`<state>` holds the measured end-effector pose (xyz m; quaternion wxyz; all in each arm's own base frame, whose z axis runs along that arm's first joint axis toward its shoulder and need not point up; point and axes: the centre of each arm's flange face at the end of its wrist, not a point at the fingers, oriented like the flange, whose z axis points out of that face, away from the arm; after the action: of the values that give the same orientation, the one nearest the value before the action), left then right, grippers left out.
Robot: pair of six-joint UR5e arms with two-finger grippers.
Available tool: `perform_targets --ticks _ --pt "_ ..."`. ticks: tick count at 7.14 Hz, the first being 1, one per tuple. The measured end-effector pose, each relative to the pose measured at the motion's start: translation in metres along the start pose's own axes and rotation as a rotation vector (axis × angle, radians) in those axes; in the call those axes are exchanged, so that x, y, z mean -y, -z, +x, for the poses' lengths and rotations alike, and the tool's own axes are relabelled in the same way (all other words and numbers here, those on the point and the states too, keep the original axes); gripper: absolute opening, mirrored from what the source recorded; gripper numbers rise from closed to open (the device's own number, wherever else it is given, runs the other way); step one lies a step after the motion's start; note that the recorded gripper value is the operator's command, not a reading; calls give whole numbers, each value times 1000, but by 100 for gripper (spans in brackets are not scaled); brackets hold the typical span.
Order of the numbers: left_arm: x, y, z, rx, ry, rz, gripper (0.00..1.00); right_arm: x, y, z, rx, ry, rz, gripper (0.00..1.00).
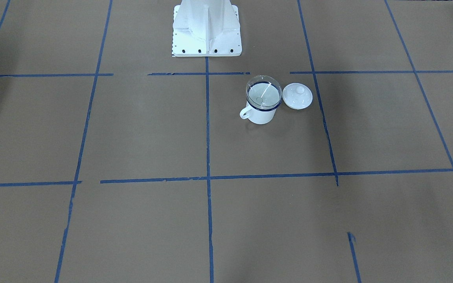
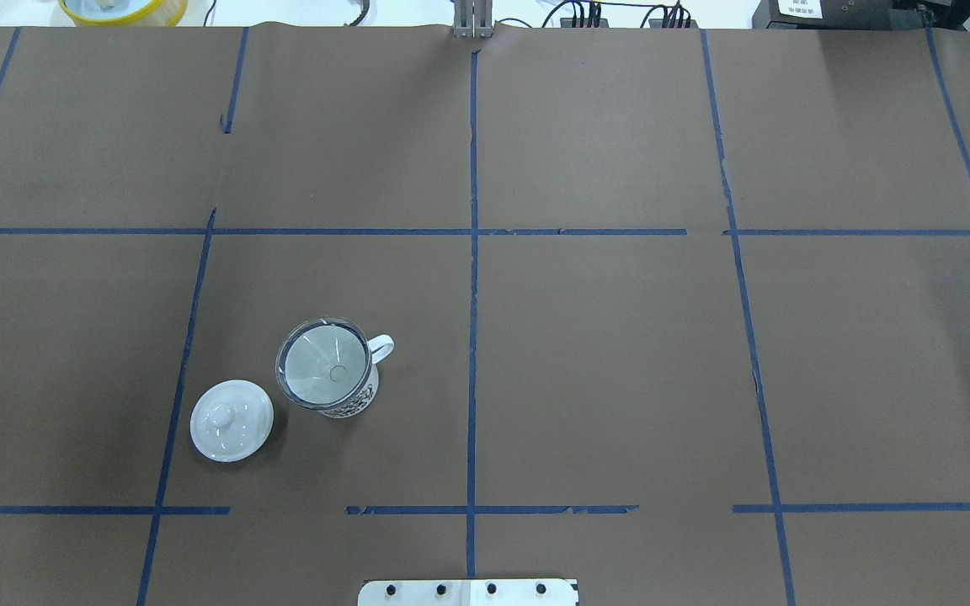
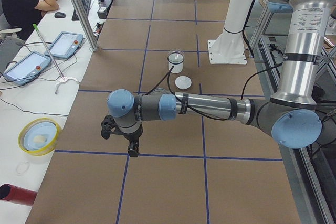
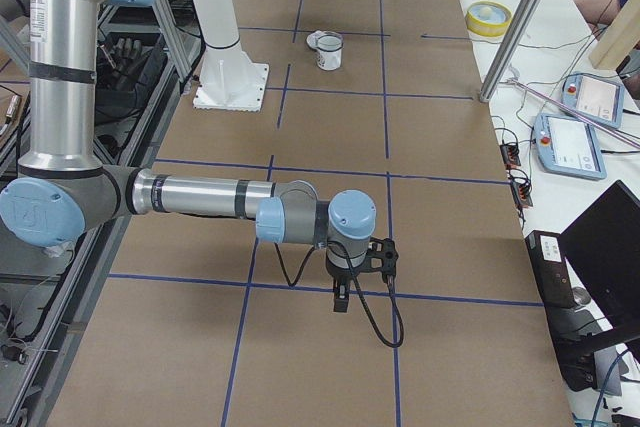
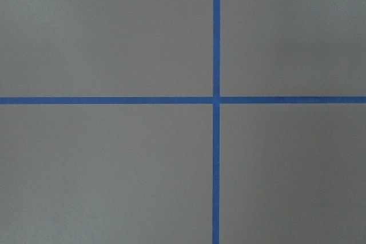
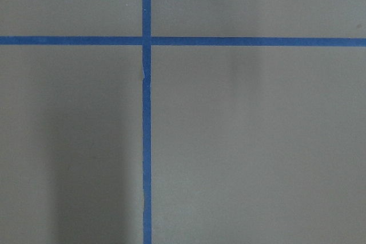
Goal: Place funnel on cup
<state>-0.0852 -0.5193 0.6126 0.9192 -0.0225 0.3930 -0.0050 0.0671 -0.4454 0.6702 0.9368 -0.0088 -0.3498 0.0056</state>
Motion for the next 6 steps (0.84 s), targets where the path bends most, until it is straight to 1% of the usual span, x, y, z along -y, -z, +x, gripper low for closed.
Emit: perform_targets --ticks 1,2,3,5,6 --pt "-3 1 1 -1 7 -14 100 0 0 0 0 0 0 100" --pt "-5 1 1 0 -12 -8 100 0 0 0 0 0 0 100" --pt "-9 -3 -2 -1 -32 4 100 0 0 0 0 0 0 100" --pt "-30 -16 -13 -3 -62 30 100 0 0 0 0 0 0 100" --pt "-35 -15 -12 -4 -71 43 100 0 0 0 0 0 0 100"
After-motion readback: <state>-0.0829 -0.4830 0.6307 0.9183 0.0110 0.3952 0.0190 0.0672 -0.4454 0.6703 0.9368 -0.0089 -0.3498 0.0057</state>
